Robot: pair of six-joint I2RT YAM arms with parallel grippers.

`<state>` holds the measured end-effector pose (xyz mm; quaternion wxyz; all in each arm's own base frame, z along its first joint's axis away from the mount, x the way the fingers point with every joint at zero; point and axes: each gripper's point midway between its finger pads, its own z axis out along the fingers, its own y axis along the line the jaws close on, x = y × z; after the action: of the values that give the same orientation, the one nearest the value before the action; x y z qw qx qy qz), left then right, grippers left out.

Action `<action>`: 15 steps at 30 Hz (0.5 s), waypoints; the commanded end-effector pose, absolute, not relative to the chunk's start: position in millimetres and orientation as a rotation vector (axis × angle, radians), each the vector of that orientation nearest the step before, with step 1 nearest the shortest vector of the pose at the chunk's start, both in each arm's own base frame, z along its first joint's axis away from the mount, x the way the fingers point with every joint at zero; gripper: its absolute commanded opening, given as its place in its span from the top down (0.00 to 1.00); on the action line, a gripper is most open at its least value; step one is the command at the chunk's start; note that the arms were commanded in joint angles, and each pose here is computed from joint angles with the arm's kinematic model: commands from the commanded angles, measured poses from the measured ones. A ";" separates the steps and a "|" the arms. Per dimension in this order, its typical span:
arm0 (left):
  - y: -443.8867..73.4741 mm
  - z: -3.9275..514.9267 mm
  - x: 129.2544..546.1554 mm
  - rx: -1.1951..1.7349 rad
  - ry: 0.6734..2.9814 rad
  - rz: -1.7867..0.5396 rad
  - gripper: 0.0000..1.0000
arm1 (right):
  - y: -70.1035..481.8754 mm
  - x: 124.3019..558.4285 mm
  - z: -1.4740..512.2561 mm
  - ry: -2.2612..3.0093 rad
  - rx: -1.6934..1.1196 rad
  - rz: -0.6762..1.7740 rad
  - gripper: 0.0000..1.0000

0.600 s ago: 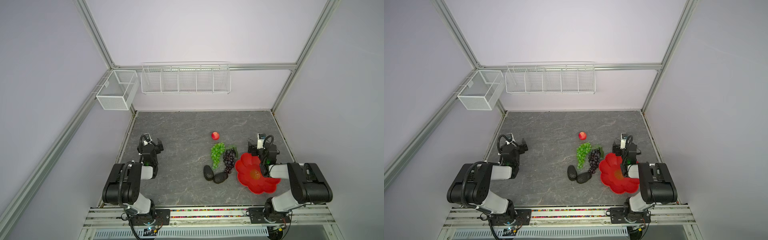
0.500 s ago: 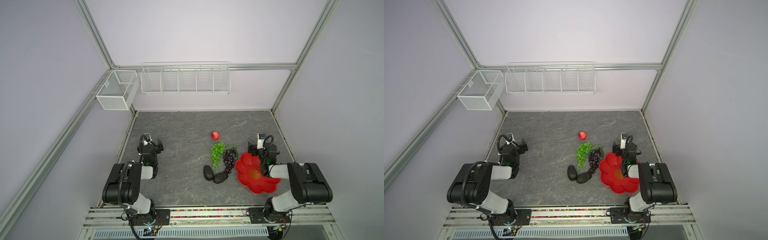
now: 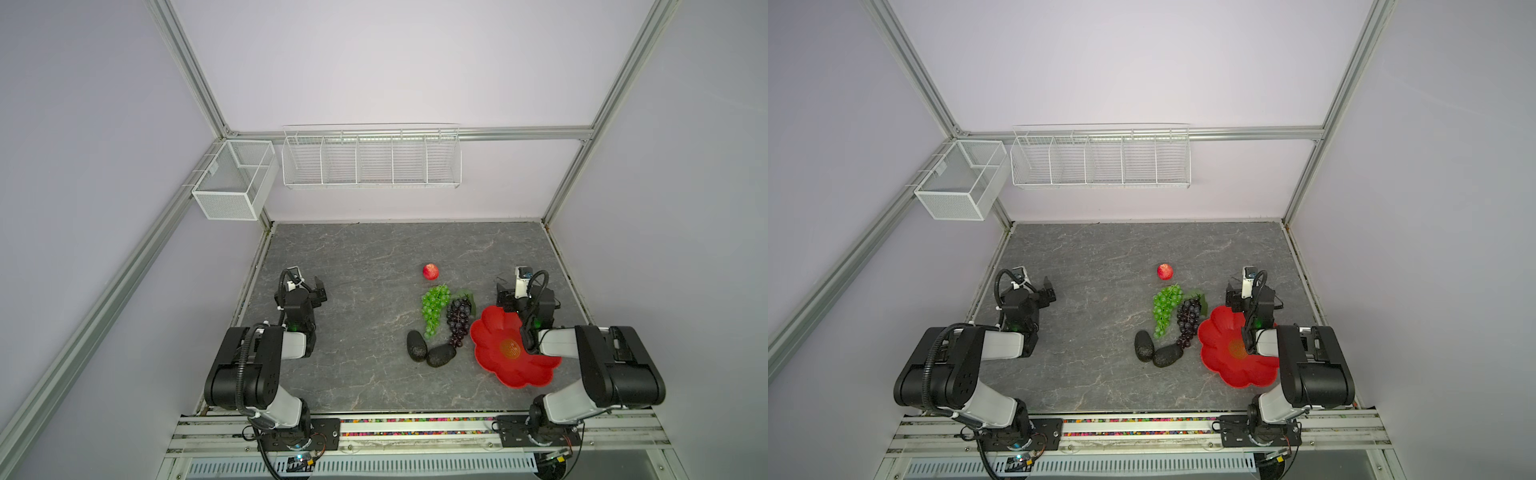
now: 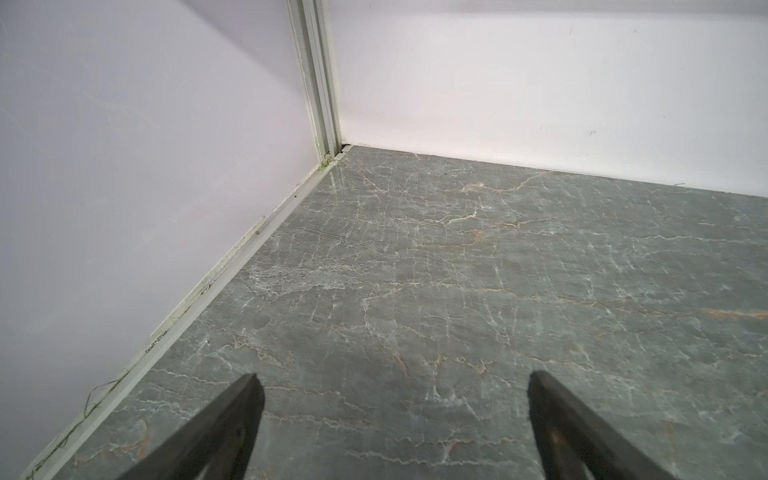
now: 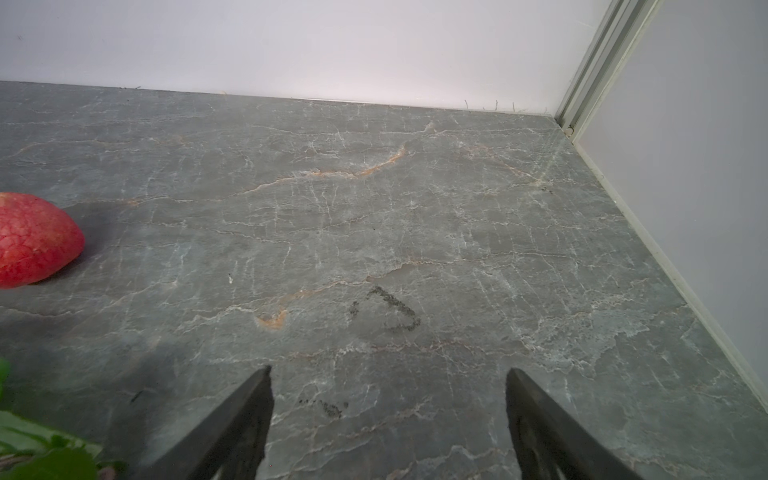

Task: Place and organize the fake fruits in the fruit bowl
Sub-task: 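Raise both arms from the rest pose toward the fruit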

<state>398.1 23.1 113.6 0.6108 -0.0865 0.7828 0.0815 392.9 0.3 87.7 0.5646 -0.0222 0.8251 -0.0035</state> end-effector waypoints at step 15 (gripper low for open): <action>8.8 156.8 366.2 -0.131 1.640 0.156 0.01 | -11.7 358.3 138.1 1.782 0.045 -0.053 0.12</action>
<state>377.1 21.7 118.5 0.6273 -0.0833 0.7705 0.0762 371.7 -5.4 98.9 0.5819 -0.0031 0.8132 -0.0130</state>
